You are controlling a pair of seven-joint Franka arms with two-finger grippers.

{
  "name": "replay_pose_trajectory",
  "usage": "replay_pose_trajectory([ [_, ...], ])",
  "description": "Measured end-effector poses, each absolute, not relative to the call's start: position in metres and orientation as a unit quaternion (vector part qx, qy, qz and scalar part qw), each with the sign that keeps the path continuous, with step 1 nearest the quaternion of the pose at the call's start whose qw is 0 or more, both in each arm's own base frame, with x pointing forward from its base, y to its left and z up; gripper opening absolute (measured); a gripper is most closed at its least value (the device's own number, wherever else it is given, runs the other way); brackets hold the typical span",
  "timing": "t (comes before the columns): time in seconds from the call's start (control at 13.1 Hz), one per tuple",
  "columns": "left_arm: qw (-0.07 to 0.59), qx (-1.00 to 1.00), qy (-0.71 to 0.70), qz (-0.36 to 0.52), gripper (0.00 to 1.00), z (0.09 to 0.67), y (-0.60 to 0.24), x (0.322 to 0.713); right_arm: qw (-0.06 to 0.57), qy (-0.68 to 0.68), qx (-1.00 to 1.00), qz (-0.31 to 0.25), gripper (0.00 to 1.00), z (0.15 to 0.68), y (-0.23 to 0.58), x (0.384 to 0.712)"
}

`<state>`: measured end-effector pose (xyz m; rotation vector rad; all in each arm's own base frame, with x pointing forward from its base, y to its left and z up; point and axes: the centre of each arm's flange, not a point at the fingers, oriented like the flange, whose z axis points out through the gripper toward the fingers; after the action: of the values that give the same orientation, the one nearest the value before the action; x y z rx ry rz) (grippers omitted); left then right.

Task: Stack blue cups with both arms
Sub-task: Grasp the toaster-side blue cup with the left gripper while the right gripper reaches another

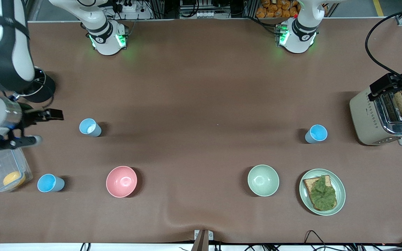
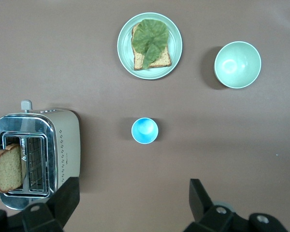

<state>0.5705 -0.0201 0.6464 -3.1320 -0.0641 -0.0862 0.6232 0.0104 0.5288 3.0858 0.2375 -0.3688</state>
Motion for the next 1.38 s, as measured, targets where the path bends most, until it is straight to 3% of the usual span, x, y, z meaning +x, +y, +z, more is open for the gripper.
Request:
replay_pose_trajectory([
  [0.31,0.005,-0.999,-0.03,-0.027,1.0,0.651,-0.01,0.567,0.013,0.05,0.997,-0.06,1.0,0.585,-0.022,0.592],
  [0.61,0.006,-0.999,-0.037,0.014,1.0,0.613,0.01,0.572,0.013,-0.012,0.999,-0.05,1.0,0.6,-0.035,0.57],
  [0.99,0.006,-0.999,-0.033,0.01,1.0,0.487,0.008,0.581,0.013,-0.022,0.998,-0.054,1.0,0.597,-0.033,0.567],
  [1.38,0.009,-0.999,-0.034,-0.019,1.0,0.341,0.017,0.554,0.013,-0.022,0.998,-0.056,1.0,0.594,-0.033,0.566],
])
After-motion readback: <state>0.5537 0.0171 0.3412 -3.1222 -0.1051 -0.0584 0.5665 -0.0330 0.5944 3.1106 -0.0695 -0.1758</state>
